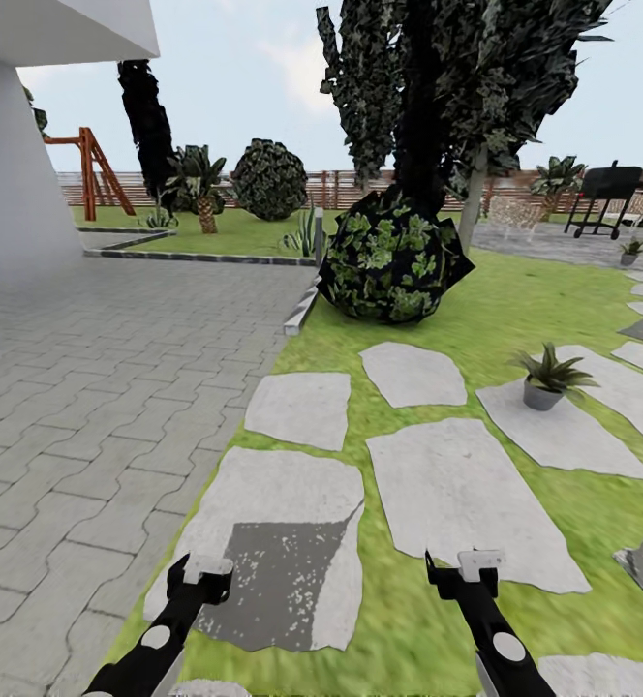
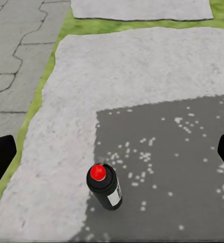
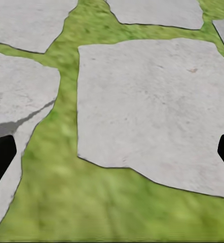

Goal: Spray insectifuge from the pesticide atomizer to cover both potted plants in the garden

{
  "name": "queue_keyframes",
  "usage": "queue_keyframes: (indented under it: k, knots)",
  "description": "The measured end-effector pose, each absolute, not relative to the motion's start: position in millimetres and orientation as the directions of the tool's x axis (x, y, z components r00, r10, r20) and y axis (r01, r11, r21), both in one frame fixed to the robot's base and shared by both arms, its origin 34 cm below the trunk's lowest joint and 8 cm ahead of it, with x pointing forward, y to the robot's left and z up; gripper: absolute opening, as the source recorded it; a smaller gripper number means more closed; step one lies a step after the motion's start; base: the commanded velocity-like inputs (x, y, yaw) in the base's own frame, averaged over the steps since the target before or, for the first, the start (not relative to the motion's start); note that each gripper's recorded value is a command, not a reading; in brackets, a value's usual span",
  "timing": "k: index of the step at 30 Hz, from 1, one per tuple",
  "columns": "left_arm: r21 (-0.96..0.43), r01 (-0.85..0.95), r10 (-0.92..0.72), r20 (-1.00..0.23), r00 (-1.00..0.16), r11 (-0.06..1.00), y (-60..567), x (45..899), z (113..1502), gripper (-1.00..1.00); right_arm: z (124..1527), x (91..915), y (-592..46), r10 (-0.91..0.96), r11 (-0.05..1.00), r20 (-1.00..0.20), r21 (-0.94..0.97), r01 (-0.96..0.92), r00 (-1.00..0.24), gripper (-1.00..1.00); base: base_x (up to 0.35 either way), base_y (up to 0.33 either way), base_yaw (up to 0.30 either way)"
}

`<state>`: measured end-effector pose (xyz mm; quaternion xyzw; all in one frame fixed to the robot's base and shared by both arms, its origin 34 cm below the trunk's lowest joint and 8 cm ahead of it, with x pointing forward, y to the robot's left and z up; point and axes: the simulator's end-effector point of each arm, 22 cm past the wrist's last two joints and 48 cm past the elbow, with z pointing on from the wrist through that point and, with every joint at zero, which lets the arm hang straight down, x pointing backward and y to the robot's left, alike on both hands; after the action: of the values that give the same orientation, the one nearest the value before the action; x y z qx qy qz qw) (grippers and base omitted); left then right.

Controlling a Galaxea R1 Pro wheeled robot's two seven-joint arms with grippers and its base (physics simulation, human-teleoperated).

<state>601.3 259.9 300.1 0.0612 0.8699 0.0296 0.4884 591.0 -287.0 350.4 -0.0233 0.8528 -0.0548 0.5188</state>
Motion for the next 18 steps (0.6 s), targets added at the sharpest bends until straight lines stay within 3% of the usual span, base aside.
queue_keyframes:
  k: [18]
  knots:
    - [0.118, 0.083, 0.144, -0.786, -0.601, 0.990, 275.0, 576.6, 246.2, 1.00, 296.9, 571.6, -287.2, -0.097, 0.993, -0.830, -0.119, 0.005, -0.549, 1.00, 0.000, 0.000, 0.000]
